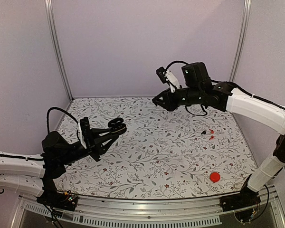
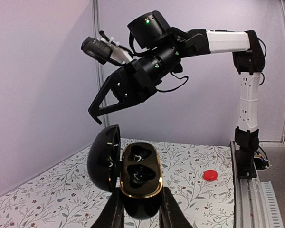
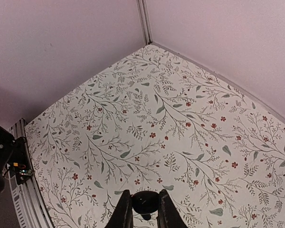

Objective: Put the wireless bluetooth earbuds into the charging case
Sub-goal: Pick up the left earbud from the center of the board, then insert the left earbud into the left side groove of the charging case.

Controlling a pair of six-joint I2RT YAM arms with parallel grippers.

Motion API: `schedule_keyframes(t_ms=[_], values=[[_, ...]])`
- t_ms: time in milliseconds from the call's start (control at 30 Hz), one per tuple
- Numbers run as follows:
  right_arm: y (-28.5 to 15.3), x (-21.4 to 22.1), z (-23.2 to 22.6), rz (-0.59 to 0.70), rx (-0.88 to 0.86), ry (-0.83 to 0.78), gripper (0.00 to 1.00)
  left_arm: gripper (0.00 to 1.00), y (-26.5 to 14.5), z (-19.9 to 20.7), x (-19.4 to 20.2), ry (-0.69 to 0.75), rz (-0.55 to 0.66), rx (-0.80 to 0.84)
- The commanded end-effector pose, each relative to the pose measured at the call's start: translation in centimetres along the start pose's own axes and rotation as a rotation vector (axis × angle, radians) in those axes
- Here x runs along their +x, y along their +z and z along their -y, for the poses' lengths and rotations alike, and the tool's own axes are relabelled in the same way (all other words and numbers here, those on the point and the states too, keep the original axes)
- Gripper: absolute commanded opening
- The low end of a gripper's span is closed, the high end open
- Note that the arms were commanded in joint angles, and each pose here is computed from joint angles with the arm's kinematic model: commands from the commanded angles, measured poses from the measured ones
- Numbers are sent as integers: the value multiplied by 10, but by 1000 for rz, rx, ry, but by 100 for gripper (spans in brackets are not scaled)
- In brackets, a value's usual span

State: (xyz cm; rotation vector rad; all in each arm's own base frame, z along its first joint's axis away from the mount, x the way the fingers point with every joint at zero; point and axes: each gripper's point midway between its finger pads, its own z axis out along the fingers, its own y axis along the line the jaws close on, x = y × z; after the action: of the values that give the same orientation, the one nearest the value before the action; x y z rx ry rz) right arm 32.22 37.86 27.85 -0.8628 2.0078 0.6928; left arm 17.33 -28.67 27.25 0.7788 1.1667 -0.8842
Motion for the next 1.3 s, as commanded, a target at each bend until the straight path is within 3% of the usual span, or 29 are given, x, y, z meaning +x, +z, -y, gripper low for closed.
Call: schedule_keyframes(t_ms=[0,200,367,967,1267], values=[[-38,-50,-33,251,-149,-43,14,17,-1,-2,-2,21,8,0],[-81,-70,-64,435,-295,-99,14,17,5,-6,-5,-17,14,-13],[-100,-77,-85,502,-352,-164,14,17,11,-6,-6,-29,14,-10],[-115,-77,-116,544,-449,-221,14,18,25,-7,-12,-42,20,3],[-100,-61,-134,538,-481,-265,13,18,27,-8,-12,-44,27,1]])
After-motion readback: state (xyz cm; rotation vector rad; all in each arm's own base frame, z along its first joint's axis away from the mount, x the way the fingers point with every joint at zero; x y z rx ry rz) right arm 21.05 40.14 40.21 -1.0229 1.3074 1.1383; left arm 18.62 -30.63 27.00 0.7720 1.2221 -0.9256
